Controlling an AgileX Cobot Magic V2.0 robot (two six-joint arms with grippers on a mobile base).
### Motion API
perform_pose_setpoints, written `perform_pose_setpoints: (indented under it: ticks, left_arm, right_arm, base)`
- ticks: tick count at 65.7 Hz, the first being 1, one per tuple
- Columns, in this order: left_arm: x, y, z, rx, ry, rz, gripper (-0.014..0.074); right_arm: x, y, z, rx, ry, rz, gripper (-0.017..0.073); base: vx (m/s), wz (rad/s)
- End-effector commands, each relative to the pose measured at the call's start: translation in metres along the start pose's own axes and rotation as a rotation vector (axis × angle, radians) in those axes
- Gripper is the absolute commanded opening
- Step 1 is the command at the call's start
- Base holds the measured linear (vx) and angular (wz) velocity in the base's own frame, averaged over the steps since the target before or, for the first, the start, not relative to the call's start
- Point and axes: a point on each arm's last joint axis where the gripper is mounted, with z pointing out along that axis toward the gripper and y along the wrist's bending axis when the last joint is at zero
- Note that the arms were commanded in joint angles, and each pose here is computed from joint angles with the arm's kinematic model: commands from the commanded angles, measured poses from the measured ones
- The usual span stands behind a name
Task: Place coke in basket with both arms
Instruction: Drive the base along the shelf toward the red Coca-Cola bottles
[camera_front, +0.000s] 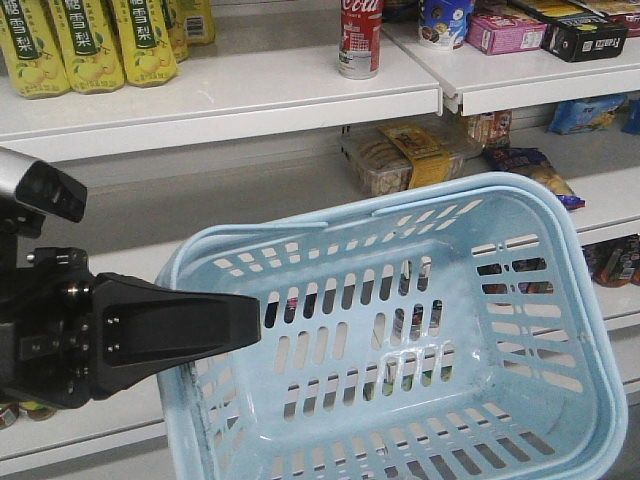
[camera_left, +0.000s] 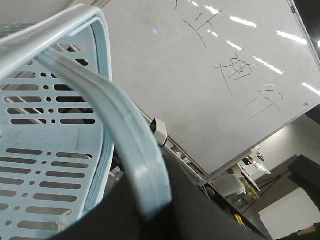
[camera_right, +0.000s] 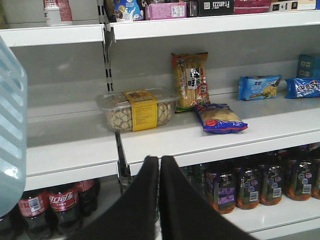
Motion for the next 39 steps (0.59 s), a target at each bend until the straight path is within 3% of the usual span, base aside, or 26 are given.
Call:
perform_pose_setpoints:
  ticks: [1,39]
  left_arm:
    - [-0.0007,-0.0312,-0.0025,0.236,0.024,0.018,-0.0006]
    - [-0.0007,-0.0312,-0.0025,0.236,0.024,0.018,-0.0006]
  right_arm:
    - [-0.0047,0.0001,-0.0008,0.000,-0.078,-0.010,-0.0005]
    - [-0.0047,0.0001,-0.0008,0.000,-0.078,-0.010,-0.0005]
  base:
    - [0.01,-0.03]
    - [0.02,0.02]
